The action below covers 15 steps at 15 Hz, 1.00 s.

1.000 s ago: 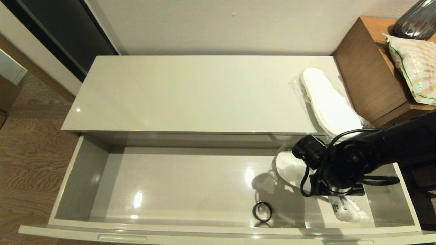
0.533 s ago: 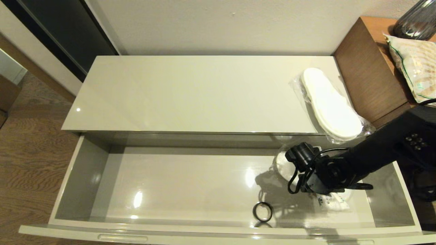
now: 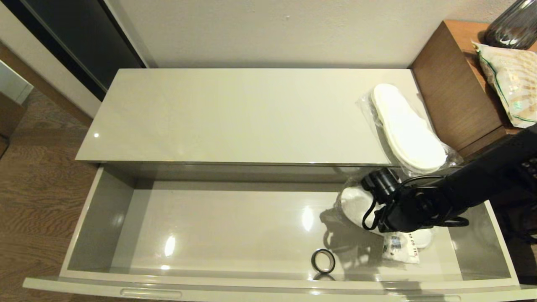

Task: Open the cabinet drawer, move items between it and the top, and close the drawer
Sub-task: Put the tissue in the drawer, then pick up the disposable slippers on the table

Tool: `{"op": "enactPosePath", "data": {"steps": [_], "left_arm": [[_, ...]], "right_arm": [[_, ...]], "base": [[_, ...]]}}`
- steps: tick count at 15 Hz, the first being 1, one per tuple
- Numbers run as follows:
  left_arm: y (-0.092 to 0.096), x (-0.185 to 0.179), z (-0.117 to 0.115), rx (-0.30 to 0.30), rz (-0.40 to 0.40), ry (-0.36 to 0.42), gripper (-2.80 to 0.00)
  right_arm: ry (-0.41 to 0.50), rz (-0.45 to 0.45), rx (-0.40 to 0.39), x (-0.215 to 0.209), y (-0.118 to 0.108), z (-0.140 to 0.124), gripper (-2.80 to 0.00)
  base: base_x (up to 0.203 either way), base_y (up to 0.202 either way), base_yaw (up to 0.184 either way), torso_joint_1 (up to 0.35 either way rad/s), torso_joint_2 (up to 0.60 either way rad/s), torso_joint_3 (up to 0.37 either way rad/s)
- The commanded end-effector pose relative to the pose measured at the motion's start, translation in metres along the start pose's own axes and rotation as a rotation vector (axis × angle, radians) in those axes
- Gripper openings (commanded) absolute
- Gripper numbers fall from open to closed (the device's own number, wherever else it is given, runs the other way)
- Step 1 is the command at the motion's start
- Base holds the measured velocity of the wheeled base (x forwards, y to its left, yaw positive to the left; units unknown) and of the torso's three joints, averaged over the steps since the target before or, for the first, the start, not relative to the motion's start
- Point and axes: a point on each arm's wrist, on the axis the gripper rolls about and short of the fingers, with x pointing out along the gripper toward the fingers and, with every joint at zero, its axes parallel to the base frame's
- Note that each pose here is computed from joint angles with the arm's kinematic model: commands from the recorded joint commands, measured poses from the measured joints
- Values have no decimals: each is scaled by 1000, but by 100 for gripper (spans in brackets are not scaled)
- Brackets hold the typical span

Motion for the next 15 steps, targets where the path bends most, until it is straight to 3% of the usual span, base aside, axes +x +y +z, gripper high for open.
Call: {"op": "enactPosePath", "data": {"steps": [1,7,12,15], "left_arm": [[0,0,0,1,1,0,-280],[0,0,0,0,1,0,-280],[0,0,0,0,1,1,-280],[0,0,0,1,1,0,-280]], "right_arm": [[-46,40,1,-43,-21,12,0],[-83,194,-36,-149,-52,60,0],[-77,204,-83,-195,-71,71,0],[-94,187,-49,-203,-78,70,0]], "base": [[0,0,0,0,0,0],[0,0,0,0,0,0],[0,0,0,0,0,0],[0,0,0,0,0,0]]}}
